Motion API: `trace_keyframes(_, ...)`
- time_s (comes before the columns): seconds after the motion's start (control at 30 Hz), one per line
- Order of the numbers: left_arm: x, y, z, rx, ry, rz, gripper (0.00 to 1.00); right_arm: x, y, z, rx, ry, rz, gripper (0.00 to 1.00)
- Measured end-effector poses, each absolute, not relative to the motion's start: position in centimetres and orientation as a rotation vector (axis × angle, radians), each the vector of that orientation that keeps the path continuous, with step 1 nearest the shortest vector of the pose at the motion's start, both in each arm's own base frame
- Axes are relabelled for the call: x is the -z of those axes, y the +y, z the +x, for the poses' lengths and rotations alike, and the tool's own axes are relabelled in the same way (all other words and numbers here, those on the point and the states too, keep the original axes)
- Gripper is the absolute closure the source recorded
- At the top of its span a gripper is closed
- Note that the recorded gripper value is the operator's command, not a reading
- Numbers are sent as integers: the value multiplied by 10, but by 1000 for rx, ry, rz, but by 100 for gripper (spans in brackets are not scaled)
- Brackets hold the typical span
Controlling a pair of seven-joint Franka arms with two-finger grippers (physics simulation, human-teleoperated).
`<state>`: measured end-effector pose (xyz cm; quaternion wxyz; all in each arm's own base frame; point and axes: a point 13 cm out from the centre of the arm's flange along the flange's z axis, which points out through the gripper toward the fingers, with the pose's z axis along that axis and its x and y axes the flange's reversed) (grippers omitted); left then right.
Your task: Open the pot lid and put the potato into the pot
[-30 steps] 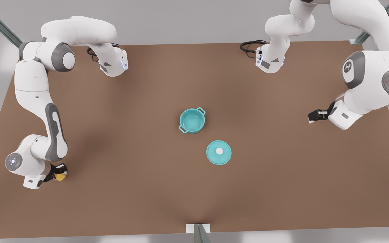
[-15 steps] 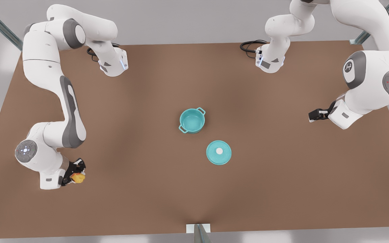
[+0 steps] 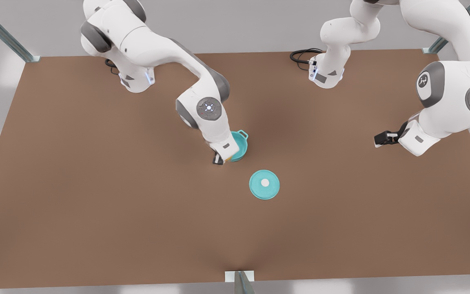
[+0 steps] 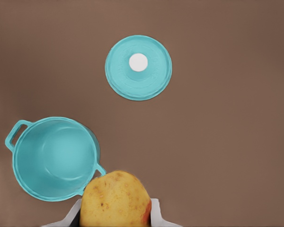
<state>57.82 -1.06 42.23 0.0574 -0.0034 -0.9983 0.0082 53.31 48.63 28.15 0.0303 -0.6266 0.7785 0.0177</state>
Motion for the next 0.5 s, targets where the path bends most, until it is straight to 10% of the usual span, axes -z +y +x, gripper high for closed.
trace_keyframes(0.23,-422,-13,579,-29,-3027,-22,0,-246,530,449,-41,2503,-1954,56)
trace_keyframes(0.5,-422,-17,578,-26,-3027,-38,0,-158,525,458,-38,2695,-1780,57)
